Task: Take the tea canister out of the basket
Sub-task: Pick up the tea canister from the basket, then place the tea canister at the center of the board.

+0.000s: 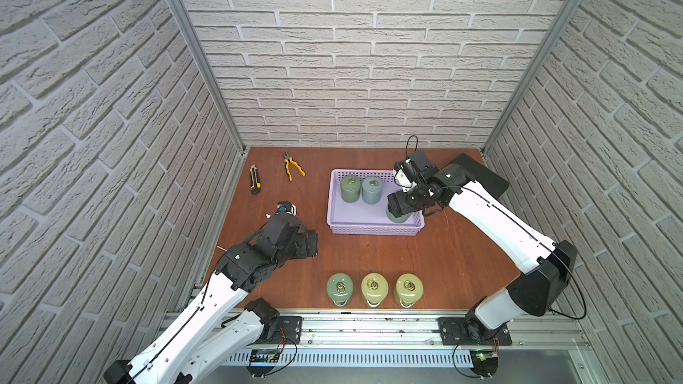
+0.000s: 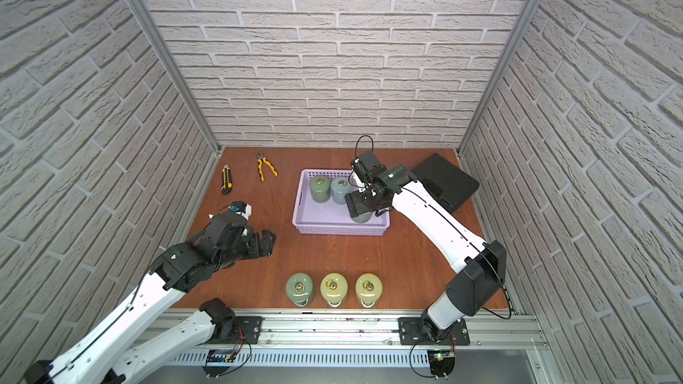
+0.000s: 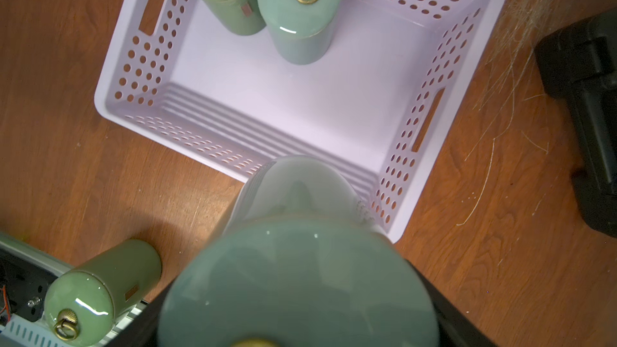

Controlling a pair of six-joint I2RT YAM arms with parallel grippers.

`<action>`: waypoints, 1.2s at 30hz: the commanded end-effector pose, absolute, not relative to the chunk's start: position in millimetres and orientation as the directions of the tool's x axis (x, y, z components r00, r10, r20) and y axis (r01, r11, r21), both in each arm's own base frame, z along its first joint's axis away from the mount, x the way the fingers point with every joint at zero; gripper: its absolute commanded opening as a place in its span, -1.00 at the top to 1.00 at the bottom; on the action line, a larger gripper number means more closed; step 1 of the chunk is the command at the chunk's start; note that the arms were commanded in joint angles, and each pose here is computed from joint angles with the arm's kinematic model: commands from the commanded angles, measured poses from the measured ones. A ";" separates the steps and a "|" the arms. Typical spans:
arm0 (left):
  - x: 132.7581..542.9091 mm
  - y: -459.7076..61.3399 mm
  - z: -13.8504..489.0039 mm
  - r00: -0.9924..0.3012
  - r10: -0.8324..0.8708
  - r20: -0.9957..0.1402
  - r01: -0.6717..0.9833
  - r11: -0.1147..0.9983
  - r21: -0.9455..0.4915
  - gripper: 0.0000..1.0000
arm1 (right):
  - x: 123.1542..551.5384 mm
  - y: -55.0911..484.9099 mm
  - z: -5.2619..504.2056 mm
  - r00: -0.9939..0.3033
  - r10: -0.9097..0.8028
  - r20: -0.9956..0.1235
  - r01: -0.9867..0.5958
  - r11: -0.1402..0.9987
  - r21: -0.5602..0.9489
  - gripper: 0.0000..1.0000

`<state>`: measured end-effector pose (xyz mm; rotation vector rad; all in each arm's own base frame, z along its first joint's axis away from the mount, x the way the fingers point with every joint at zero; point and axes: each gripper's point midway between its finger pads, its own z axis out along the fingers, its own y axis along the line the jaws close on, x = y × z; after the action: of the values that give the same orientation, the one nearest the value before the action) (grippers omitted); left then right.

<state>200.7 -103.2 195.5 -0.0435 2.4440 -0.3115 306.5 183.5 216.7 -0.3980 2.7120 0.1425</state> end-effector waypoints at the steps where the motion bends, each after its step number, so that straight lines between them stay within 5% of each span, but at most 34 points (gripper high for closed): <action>1: 202.5 -98.5 197.8 -0.767 -0.129 -0.628 0.027 0.972 -0.233 -0.96 | 303.3 193.1 240.9 -0.839 -0.212 -0.501 -0.286 0.955 0.074 -0.07; 36: 196.7 -99.7 192.5 -0.776 -0.148 -0.613 0.024 0.965 -0.263 -0.96 | 237.3 264.2 175.4 -0.847 -0.295 -0.442 -0.352 0.934 0.052 -0.06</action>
<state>198.1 -102.3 195.3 -0.0588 2.4387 -0.3282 227.8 254.1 171.1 -0.5230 2.7116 0.1555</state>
